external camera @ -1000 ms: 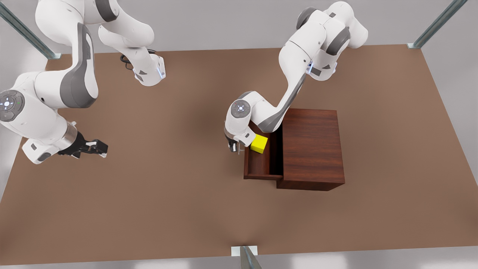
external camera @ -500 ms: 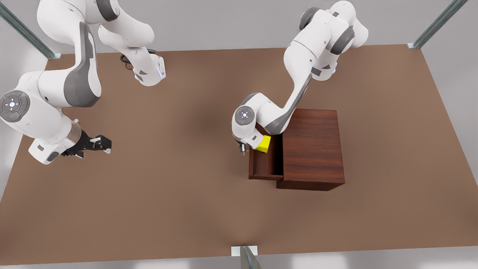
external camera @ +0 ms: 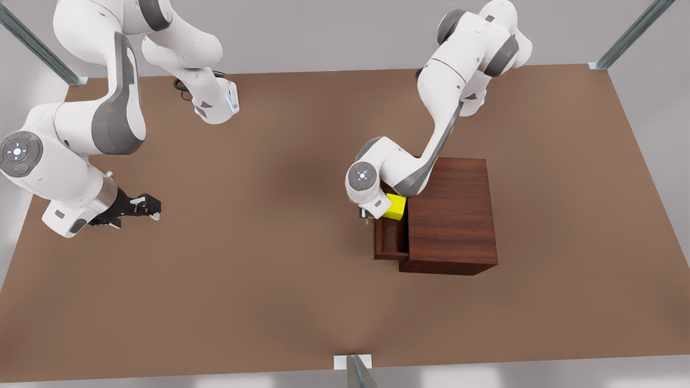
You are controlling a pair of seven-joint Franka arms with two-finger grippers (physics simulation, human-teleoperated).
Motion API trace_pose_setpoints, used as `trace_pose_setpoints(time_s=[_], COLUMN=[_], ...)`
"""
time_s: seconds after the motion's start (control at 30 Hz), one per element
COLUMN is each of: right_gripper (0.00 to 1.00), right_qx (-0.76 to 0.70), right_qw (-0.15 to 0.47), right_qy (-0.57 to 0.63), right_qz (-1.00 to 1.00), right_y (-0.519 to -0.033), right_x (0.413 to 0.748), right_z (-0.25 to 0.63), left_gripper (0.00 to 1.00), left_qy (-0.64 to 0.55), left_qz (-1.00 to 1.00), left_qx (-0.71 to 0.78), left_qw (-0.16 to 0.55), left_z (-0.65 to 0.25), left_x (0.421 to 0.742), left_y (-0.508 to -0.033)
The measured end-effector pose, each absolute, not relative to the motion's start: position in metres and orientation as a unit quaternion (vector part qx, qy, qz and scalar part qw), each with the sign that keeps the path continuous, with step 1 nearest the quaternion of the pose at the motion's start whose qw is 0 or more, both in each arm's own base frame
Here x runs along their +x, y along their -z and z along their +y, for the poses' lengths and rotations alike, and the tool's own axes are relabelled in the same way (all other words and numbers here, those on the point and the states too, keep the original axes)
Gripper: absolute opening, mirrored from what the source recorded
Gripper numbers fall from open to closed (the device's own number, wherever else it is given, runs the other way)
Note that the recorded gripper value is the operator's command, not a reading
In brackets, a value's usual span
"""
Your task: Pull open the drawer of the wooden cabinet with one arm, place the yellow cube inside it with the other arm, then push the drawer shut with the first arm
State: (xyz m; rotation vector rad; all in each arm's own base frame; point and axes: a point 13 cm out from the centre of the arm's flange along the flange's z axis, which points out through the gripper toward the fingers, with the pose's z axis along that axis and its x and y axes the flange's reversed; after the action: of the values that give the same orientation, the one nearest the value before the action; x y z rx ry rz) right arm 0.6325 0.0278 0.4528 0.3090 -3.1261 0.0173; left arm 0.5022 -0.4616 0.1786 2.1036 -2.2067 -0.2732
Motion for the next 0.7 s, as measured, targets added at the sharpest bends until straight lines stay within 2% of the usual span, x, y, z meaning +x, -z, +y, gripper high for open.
trace_pose_setpoints(time_s=[0.17, 0.7], right_gripper=[1.0, 1.0], right_qx=[0.102, 0.107], right_qw=[0.0, 0.001], right_qy=[-0.005, -0.005], right_qz=[-0.995, -0.994], right_y=[-0.453, -0.452], right_x=[0.632, 0.632], right_z=[0.028, 0.026], left_gripper=[0.21, 0.21], left_qy=[0.105, 0.125], left_qz=[-0.735, -0.762], left_qx=[0.668, 0.633], left_qw=[0.042, 0.057], left_z=[-0.447, -0.392], left_x=[0.493, 0.502], left_y=[-0.18, -0.181])
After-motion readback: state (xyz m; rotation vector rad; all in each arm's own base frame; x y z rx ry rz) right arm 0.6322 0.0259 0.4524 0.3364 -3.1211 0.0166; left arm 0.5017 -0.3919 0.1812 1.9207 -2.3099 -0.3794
